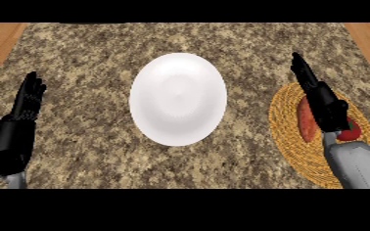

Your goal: Pick the tomato from the placemat and place it in the plate

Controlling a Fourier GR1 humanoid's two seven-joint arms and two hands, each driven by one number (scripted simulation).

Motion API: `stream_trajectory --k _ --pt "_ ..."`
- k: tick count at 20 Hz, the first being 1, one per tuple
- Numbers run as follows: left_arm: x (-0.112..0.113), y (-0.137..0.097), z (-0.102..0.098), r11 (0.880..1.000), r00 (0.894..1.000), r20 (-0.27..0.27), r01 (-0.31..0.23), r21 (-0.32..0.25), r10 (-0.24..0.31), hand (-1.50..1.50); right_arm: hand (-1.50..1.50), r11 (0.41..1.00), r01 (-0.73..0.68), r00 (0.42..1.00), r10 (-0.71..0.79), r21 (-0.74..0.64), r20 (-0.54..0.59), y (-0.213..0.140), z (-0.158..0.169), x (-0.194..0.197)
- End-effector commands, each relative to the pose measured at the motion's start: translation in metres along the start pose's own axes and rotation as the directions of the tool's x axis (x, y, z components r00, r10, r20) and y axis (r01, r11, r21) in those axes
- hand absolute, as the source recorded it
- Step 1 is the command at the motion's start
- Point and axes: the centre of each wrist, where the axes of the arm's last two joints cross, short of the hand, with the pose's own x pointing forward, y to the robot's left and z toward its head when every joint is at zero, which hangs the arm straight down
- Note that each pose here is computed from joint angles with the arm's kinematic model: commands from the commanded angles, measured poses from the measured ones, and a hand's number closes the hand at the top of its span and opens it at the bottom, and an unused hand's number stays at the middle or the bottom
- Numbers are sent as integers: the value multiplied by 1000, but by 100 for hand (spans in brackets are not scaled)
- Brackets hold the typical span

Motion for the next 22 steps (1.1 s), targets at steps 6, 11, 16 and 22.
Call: stream_trajectory --k 6,11,16,22 --pt "46 -18 -53 984 993 82 -74 -159 87 0 150 907 114 941 -229 405 248 24 -28 48" --pt "41 -13 -57 969 991 3 -132 -208 136 0 150 920 -390 920 391 42 -15 18 25 -34" --pt "54 -19 -61 972 992 4 -123 -201 127 0 -150 989 -20 991 40 -148 129 17 44 -55" --pt "47 -36 -65 968 991 -2 -130 -213 133 0 -150 976 -73 961 123 -203 248 -41 50 -16"
